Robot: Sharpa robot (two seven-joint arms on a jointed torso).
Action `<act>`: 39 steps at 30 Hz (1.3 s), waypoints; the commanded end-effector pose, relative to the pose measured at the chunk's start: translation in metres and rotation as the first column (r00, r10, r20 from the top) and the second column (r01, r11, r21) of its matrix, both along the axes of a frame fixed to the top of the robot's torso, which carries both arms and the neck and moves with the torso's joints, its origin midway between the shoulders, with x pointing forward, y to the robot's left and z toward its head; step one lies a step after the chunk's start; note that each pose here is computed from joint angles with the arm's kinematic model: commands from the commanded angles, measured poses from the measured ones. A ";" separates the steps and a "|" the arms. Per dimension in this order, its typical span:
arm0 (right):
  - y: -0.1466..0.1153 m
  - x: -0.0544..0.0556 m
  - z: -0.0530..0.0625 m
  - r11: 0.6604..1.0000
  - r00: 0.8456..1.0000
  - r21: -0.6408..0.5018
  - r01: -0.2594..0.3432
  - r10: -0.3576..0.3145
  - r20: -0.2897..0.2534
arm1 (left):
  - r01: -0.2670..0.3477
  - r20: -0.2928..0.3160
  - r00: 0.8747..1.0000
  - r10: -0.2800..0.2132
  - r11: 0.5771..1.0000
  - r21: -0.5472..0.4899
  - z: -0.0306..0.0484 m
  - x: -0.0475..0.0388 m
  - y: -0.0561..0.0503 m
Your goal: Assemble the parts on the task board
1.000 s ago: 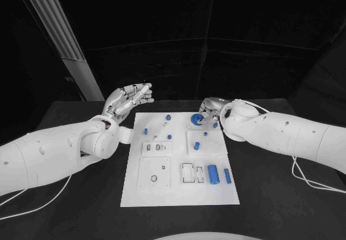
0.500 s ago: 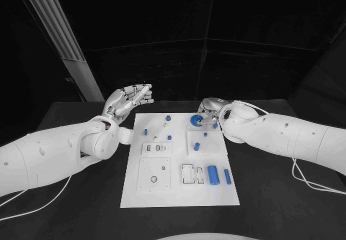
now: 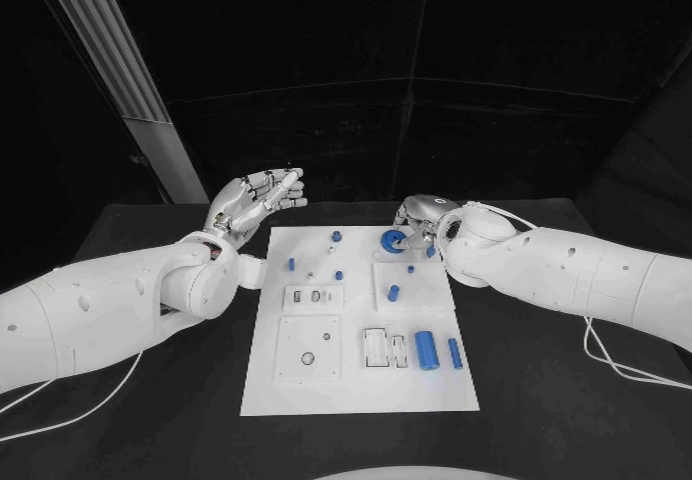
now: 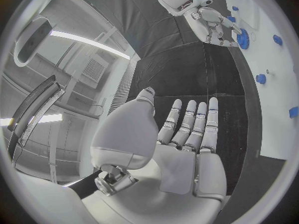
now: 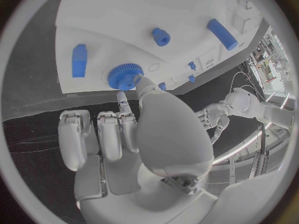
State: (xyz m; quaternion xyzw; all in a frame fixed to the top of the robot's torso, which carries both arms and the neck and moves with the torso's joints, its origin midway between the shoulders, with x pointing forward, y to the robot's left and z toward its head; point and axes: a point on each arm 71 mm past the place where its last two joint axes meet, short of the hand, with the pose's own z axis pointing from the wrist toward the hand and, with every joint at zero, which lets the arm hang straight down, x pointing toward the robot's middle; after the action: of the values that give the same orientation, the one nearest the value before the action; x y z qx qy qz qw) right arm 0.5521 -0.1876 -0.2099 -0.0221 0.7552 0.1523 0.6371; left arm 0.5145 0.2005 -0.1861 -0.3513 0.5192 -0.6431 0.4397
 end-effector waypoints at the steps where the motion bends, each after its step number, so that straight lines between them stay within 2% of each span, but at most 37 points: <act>1: 0.000 0.000 0.000 1.000 1.000 -0.017 -0.001 0.001 -0.012 | 0.019 0.184 0.983 -0.004 0.997 -0.078 0.0143 -0.0040 0.001; 15: 0.001 0.001 -0.004 0.999 0.999 -0.042 0.000 -0.003 -0.052 | 0.019 0.183 0.983 -0.005 0.997 -0.078 0.0143 -0.0040 0.000; 27: 0.001 0.002 -0.005 0.999 0.998 -0.046 0.001 -0.004 -0.062 | 0.019 0.183 0.983 -0.005 0.997 -0.078 0.0143 -0.0040 0.001; 33: 0.002 0.001 -0.003 0.999 0.999 -0.033 -0.002 0.001 -0.044 | 0.019 0.183 0.983 -0.004 0.997 -0.078 0.0143 -0.0041 0.001; 39: 0.002 0.000 0.001 1.000 1.000 0.000 -0.012 0.012 0.005 | 0.018 0.183 0.983 -0.004 0.997 -0.078 0.0143 -0.0041 0.001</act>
State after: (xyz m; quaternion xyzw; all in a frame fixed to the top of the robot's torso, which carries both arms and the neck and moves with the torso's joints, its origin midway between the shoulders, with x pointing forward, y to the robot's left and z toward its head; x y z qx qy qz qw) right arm 0.5530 -0.1856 -0.2102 -0.0261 0.7642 0.1472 0.6274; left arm 0.5145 0.2006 -0.1861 -0.3513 0.5193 -0.6434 0.4393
